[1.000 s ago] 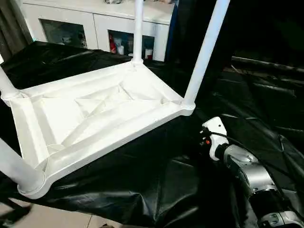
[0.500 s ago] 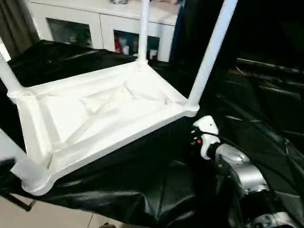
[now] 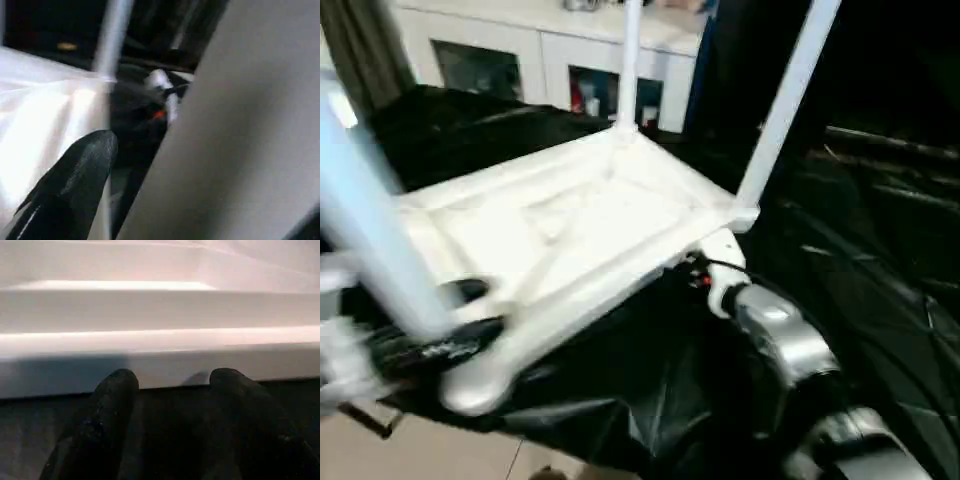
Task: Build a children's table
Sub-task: Rotate table base
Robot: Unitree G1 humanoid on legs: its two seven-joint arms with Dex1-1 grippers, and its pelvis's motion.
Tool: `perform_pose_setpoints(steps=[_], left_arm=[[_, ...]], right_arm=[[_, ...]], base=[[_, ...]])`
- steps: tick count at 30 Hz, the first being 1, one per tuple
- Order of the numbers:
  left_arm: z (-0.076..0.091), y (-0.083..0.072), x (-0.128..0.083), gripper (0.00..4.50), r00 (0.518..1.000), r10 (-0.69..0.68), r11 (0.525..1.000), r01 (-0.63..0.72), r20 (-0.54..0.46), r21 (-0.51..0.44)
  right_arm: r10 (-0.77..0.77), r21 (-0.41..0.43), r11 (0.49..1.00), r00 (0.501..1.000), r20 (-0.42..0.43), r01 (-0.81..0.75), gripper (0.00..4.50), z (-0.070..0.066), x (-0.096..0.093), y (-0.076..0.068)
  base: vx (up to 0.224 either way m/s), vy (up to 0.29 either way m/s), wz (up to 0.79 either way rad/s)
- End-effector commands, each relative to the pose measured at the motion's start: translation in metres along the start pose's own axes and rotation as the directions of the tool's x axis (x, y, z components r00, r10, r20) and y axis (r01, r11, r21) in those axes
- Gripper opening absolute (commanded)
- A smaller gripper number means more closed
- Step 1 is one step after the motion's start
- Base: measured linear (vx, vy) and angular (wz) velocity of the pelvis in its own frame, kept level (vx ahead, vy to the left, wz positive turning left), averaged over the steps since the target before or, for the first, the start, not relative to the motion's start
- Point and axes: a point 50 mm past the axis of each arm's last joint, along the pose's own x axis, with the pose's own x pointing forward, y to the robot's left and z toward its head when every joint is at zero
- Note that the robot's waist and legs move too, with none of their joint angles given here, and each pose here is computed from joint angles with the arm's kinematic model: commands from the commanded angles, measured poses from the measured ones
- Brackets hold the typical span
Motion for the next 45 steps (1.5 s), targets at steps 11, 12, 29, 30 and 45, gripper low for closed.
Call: perform_pose_setpoints(steps=[11,12,29,30,45], left_arm=[[-0.007,-0.02,0.109,4.46,0.937,-0.349,0.937,0.349,-0.015,0.022],[-0.007,-0.025,0.122,4.46,0.92,-0.392,0.919,0.392,-0.011,0.023],[-0.026,0.011,0.172,4.46,0.971,-0.121,0.934,0.182,-0.206,0.308],[-0.027,0.012,0.17,4.46,0.968,-0.124,0.933,0.188,-0.217,0.308],[-0.046,0.01,0.133,4.46,0.971,-0.1,0.96,0.151,-0.216,0.235]], right_arm=[[0.033,-0.028,0.999,0.998,0.045,-0.032,2.76,0.016,0.012,0.007],[0.045,-0.021,0.999,0.998,0.049,-0.044,2.76,0.015,0.013,0.008],[-0.017,-0.03,0.999,0.997,0.07,0.019,2.76,0.015,-0.002,-0.022],[-0.015,-0.034,0.999,0.997,0.069,0.018,2.76,0.015,-0.005,-0.025],[-0.09,-0.144,0.985,0.995,0.05,0.096,2.76,0.009,-0.063,-0.066]], base=[[0.0,0.0,0.0],[0.0,0.0,0.0],[0.0,0.0,0.0],[0.0,0.0,0.0],[0.0,0.0,0.0]])
